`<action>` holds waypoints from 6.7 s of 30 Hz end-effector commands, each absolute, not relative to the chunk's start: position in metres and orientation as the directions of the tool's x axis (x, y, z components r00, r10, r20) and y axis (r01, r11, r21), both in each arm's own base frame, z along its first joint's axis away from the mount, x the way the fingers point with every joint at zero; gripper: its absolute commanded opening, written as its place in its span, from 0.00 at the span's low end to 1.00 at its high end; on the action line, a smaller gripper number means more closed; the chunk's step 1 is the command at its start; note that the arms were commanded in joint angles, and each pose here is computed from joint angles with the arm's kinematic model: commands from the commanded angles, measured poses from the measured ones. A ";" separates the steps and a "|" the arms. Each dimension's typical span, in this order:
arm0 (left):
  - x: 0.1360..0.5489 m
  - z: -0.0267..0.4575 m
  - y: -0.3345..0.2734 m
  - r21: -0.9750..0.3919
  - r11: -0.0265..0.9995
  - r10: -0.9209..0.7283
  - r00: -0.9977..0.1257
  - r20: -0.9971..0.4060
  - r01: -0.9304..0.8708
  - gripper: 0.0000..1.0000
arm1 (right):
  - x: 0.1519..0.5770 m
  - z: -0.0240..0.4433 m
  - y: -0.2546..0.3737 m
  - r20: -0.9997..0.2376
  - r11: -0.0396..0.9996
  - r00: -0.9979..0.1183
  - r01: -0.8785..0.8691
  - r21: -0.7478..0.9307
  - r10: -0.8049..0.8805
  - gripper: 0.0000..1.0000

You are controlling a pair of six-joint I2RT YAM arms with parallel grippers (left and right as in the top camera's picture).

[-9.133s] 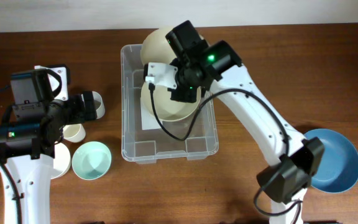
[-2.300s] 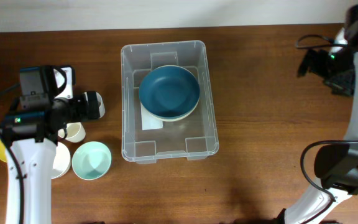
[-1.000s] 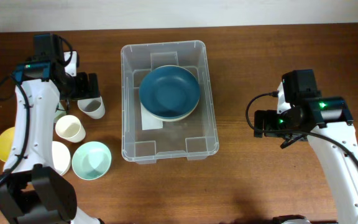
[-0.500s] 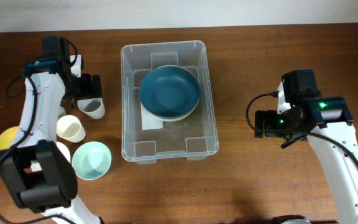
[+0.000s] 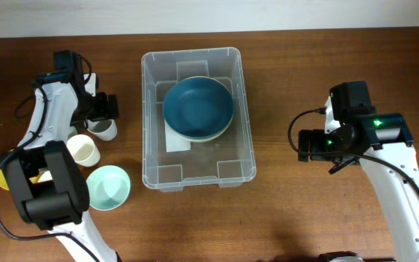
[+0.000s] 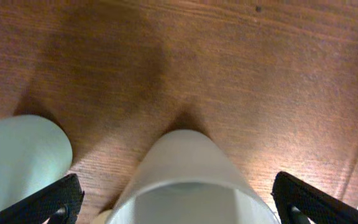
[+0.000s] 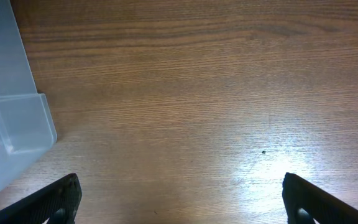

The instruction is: Pack container

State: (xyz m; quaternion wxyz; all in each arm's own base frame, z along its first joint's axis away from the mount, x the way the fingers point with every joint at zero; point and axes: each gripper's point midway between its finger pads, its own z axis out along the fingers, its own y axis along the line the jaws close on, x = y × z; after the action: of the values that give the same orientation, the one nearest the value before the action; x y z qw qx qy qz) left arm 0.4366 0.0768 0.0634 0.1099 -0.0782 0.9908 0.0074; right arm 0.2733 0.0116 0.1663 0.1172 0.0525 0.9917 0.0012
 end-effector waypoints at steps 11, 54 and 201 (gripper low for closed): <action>0.445 0.067 0.076 -0.022 0.989 -0.146 -0.959 -0.241 -0.145 0.81 | 0.271 0.170 0.011 -0.244 0.995 -0.965 0.100 0.001 0.097 0.99; 0.440 0.113 0.072 -0.042 0.989 -0.147 -0.967 -0.209 -0.141 0.99 | 0.264 0.168 0.009 -0.218 0.995 -0.971 0.102 -0.014 0.097 0.99; 0.311 0.120 -0.302 -0.149 0.966 0.199 -0.977 -0.080 0.209 0.47 | 0.267 0.213 -0.085 -0.309 0.854 -0.802 0.513 0.084 0.511 0.99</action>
State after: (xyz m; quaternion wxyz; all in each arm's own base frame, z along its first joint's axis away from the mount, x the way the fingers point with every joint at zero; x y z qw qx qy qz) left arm 0.2917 -0.3028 0.1044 -0.0076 0.0856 0.9924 -0.0882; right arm 0.2655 -0.0853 0.2041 0.1480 0.2659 0.9526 -0.0050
